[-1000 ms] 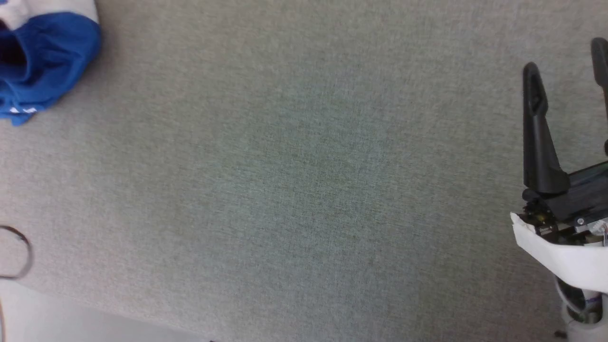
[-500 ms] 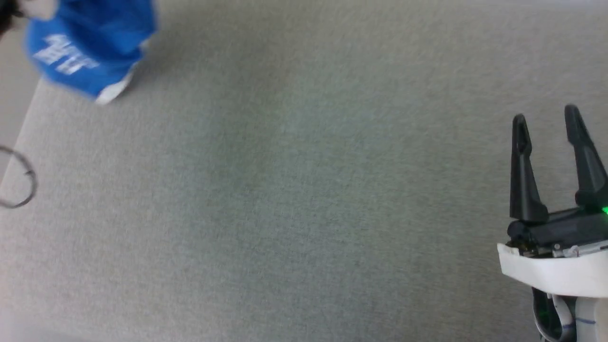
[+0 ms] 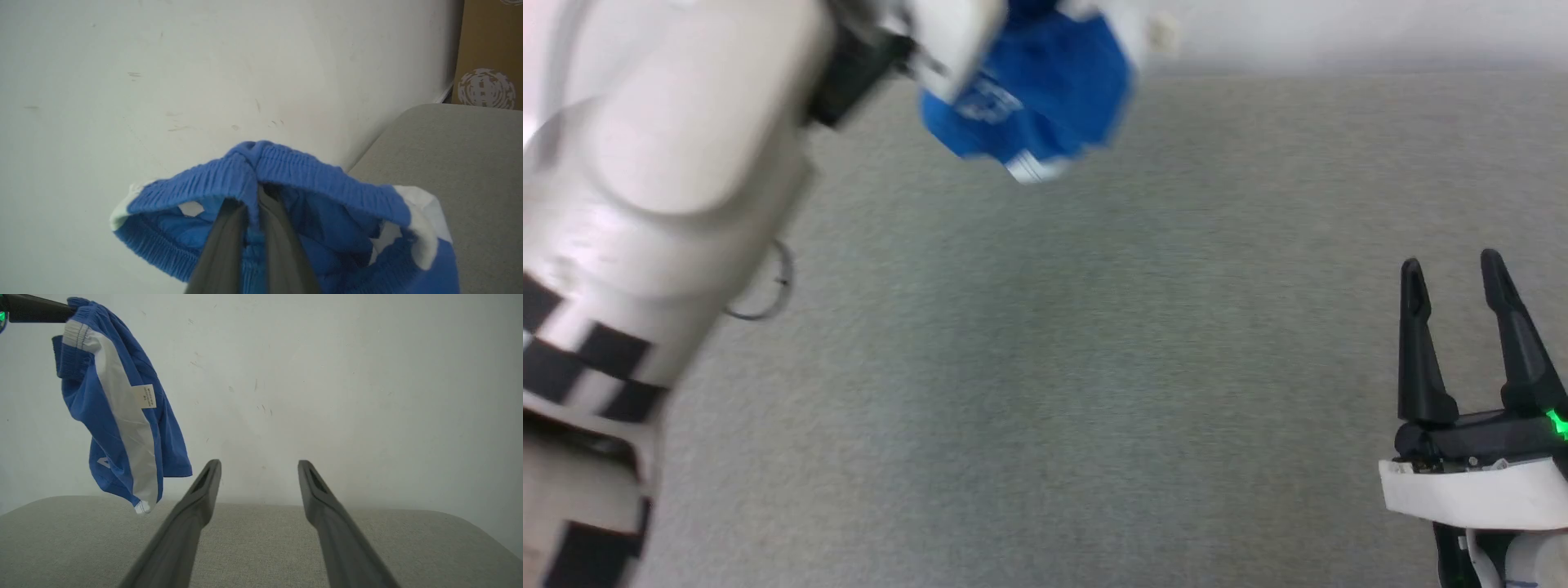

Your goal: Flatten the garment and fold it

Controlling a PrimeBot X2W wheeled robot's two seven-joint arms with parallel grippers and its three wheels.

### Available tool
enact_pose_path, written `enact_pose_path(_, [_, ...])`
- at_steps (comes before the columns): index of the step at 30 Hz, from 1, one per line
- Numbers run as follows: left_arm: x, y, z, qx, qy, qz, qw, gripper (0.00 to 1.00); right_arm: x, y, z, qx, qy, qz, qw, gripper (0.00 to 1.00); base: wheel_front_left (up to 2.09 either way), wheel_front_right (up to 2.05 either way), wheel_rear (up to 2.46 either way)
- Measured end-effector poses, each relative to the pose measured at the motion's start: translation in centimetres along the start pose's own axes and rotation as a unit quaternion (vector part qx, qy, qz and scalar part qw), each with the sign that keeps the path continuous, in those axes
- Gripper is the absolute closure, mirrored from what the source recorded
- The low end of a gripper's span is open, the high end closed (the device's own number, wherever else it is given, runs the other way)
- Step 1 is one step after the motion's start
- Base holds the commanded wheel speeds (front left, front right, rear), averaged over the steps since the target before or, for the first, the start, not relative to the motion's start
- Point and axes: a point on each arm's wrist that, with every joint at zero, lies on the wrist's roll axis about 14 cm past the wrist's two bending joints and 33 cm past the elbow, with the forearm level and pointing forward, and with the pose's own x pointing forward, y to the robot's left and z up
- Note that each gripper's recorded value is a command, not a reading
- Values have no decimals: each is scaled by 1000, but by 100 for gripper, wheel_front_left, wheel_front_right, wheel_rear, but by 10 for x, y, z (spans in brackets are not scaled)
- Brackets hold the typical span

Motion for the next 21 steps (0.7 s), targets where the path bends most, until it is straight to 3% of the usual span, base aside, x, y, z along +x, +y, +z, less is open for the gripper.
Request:
enact_pose_path(6, [22, -109, 17, -44, -48, -130, 989, 100, -24, -29, 10, -17, 3, -47, 999, 0, 0, 0, 0])
enact_pose_path(12, [14, -189, -57, -92, 35, -209, 973, 100, -38, -49, 17, -29, 2, -79, 996, 0, 0, 0, 0])
enact_pose_path(15, [1, -207, -110, -112, 102, -215, 965, 100, -39, -52, 15, -30, 7, -83, 996, 0, 0, 0, 0])
enact_pose_path(21, [-45, -215, -215, -103, 243, -205, 943, 100, -35, -45, 2, -22, 22, -73, 997, 0, 0, 0, 0])
